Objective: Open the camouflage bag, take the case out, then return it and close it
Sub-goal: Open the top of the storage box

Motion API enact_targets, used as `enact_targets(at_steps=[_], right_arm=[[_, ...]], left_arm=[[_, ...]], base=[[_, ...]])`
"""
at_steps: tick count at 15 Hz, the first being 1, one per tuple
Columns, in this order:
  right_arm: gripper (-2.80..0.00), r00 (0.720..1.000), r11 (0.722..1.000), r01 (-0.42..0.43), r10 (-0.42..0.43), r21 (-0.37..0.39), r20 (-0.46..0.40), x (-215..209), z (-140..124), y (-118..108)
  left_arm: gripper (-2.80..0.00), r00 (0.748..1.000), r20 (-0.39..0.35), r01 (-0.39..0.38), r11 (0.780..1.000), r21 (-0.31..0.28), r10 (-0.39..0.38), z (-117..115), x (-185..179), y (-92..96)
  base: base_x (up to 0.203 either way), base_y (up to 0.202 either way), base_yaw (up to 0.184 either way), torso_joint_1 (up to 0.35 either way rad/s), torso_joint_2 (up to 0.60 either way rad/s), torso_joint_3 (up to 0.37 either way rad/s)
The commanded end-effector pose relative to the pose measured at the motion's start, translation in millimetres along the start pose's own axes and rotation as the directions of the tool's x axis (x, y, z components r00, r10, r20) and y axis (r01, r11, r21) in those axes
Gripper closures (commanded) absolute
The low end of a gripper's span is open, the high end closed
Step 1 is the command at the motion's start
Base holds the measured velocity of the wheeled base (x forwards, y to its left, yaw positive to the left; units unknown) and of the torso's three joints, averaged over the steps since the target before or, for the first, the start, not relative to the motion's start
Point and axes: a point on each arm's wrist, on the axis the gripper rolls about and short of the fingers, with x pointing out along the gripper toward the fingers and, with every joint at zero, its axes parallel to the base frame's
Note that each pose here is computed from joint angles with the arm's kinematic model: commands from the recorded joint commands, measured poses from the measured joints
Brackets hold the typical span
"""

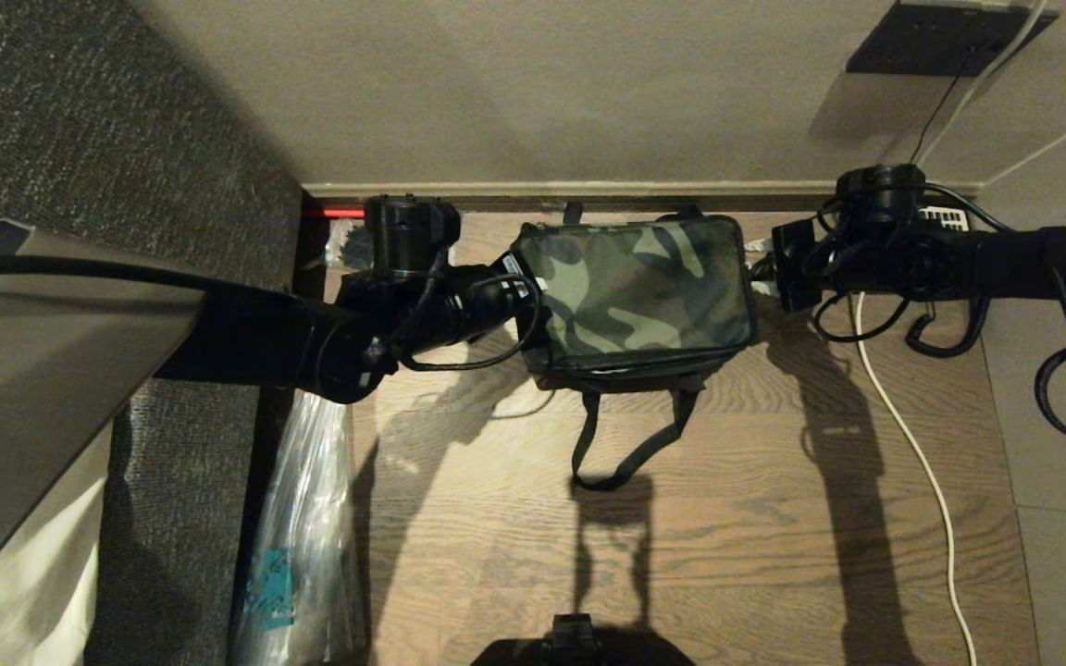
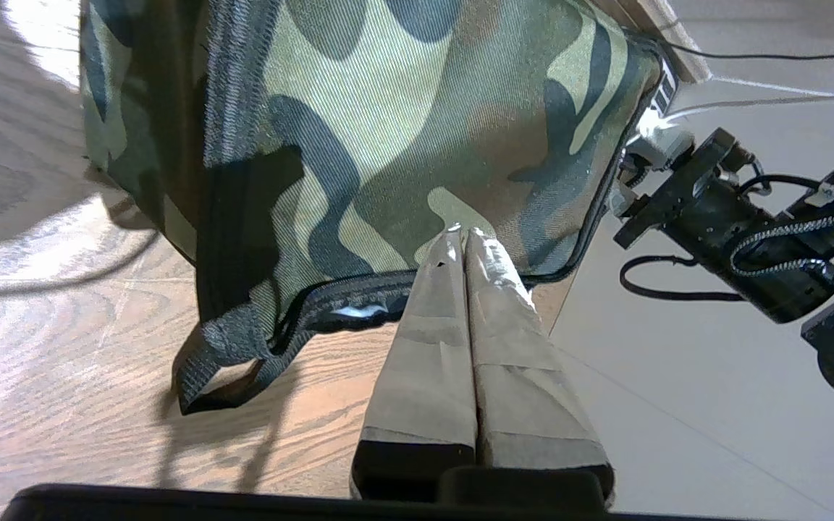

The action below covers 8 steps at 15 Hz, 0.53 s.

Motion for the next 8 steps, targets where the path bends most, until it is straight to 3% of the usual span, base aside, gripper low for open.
enact_targets(at_steps=[1, 8], right_arm=[[0.0, 1.0, 1.0, 0.002, -0.002, 0.012, -0.004, 1.5, -0.2, -1.6], [0.0, 0.999, 1.0, 0.019, -0.019, 0.014, -0.031, 1.2, -2.6, -2.9]], left_arm=[[0.0, 1.0, 0.001, 0.003, 1.0, -0.004, -0.003, 0.3, -0.4, -0.3], [0.0, 1.0, 0.003, 0.004, 1.0, -0.005, -0.004, 0.6, -0.4, -0.6]], base=[[0.0, 0.0, 0.0, 0.0, 0.0, 0.0], [0.0, 0.0, 0.0, 0.0, 0.0, 0.0]])
